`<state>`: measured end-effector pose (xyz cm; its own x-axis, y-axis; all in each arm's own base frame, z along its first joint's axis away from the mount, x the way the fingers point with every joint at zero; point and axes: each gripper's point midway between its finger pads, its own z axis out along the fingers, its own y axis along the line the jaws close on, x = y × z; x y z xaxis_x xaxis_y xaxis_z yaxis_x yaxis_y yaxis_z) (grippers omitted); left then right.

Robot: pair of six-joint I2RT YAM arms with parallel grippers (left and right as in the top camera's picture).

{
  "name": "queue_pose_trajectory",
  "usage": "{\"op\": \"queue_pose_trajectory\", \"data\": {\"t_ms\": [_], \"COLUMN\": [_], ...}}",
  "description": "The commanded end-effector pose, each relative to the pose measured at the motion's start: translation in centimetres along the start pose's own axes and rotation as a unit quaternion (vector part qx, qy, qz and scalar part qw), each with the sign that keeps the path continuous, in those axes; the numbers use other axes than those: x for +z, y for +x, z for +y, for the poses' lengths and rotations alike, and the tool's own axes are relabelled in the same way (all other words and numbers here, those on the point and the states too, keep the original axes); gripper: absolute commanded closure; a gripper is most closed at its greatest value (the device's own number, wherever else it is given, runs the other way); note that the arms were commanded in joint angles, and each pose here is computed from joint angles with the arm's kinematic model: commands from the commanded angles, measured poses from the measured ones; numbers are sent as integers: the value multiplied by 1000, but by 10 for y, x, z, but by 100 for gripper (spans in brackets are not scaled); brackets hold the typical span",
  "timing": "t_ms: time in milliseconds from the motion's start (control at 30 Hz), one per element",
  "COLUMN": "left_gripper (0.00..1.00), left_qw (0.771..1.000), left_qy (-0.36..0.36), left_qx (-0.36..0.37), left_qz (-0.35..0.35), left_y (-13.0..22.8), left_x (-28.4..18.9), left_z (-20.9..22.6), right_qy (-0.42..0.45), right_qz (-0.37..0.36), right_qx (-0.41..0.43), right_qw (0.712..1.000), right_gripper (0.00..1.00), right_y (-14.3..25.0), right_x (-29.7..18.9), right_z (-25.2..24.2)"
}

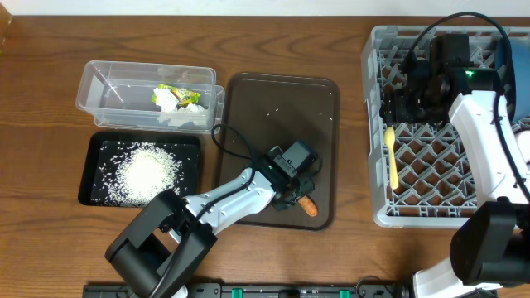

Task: Sort waste into correct bins and load items into the dishwasher rack
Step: 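Close the left gripper on the carrot and lift it, then carry the carrot with the left gripper and drop it on the black tray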

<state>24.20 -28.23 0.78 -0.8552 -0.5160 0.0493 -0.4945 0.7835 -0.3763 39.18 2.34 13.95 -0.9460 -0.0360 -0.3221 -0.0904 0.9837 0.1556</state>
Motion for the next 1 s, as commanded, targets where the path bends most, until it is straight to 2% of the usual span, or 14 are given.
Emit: {"op": "queue_pose_trajectory", "data": {"t_ms": [0, 167, 433, 600, 967], "left_gripper": [59, 69, 71, 81, 93], "left_qw": [1000, 1000, 1000, 1000, 997], "left_qy": [-25, -25, -24, -17, -5], "left_qx": [-1, -1, -6, -9, 72], "left_qz": [4, 3, -4, -7, -32], "left_y": [1, 1, -5, -17, -53], "left_x": [11, 11, 11, 6, -8], "left_z": [15, 15, 16, 15, 16], "right_qy": [-3, -3, -3, -3, -3], "right_qz": [-14, -14, -14, -13, -13], "right_qx": [-8, -8, -8, -8, -8], "right_qw": [1000, 1000, 1000, 1000, 1000], "right_gripper": [31, 31, 31, 31, 31], "right_y": [-7, -7, -7, -7, -7], "right_x": [-8, -8, -8, -8, -8], "right_z": [5, 5, 5, 5, 5]}}
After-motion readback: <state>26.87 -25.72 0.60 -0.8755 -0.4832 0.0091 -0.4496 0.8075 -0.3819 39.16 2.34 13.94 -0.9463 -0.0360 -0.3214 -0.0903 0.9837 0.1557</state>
